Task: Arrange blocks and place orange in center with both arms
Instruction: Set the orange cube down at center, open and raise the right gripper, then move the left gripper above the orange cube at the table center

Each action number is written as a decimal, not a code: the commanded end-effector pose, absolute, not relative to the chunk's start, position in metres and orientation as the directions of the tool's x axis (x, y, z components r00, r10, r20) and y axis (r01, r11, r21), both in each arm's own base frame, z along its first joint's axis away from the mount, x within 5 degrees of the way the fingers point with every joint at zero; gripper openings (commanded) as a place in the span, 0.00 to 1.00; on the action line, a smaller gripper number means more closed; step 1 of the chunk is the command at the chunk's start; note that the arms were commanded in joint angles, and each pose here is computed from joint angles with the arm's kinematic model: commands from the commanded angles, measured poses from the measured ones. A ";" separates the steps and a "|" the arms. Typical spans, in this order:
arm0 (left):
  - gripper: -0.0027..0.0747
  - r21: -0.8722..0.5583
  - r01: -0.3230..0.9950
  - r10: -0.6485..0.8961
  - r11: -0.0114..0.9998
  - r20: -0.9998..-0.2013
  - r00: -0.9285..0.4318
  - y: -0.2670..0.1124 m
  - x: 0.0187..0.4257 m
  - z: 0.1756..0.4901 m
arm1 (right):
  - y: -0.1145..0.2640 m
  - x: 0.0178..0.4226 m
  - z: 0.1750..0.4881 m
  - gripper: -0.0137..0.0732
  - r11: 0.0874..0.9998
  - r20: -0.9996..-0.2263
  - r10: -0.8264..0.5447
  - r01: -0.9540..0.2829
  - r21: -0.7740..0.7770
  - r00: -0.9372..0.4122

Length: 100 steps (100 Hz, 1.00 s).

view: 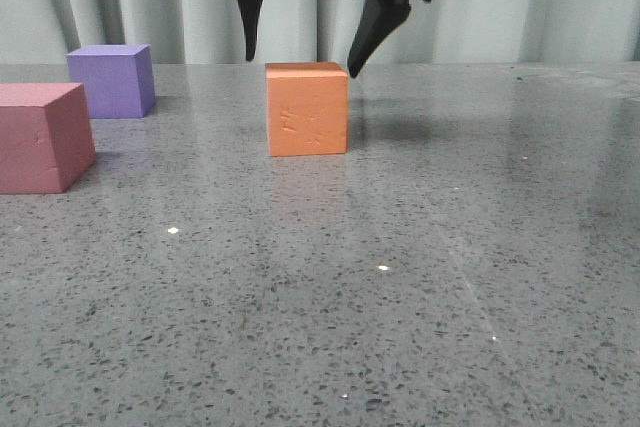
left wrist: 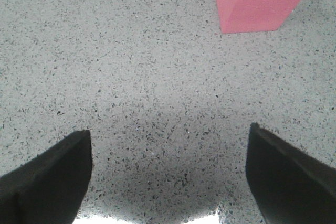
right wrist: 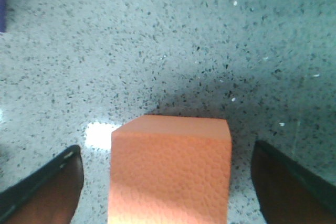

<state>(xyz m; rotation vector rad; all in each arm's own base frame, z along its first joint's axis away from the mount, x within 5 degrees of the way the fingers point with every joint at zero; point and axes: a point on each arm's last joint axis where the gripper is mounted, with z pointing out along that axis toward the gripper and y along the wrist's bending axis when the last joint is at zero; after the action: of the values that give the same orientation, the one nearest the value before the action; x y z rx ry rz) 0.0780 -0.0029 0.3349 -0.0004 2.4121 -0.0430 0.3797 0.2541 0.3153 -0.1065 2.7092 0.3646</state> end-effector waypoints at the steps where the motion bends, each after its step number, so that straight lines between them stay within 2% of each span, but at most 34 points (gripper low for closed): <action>1: 0.77 -0.040 0.013 -0.019 0.999 -0.713 -0.701 -0.003 0.082 0.347 | 0.244 0.368 0.367 0.90 0.947 -0.515 -0.023 -0.183 0.263 -0.857; 23: 0.77 -0.040 0.013 -0.019 0.999 -0.701 -0.713 -0.003 0.081 0.346 | 0.236 0.356 0.403 0.90 0.932 -0.597 -0.061 -0.260 0.254 -0.800; 32: 0.77 -0.040 0.013 -0.019 0.999 -0.698 -0.716 -0.003 0.081 0.346 | 0.226 0.354 0.412 0.90 0.942 -0.612 -0.056 -0.245 0.229 -0.789; 55: 0.76 -0.040 0.013 -0.018 0.999 -0.690 -0.724 -0.003 0.080 0.345 | 0.194 0.352 0.419 0.90 0.976 -0.584 -0.104 -0.195 0.095 -0.805; 83: 0.77 -0.040 0.013 -0.018 0.999 -0.688 -0.726 -0.003 0.080 0.345 | 0.164 0.342 0.441 0.90 0.980 -0.621 -0.100 -0.186 0.074 -0.777; 100: 0.77 -0.040 0.013 -0.018 0.999 -0.688 -0.726 -0.003 0.080 0.345 | 0.136 0.332 0.441 0.90 0.987 -0.611 -0.097 -0.157 0.044 -0.785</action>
<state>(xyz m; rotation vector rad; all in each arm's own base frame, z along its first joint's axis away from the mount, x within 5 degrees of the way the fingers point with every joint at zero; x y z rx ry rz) 0.0752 -0.0029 0.3325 0.0004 2.4523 -0.0434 0.3568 0.1617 0.4173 -0.1891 2.4872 0.1731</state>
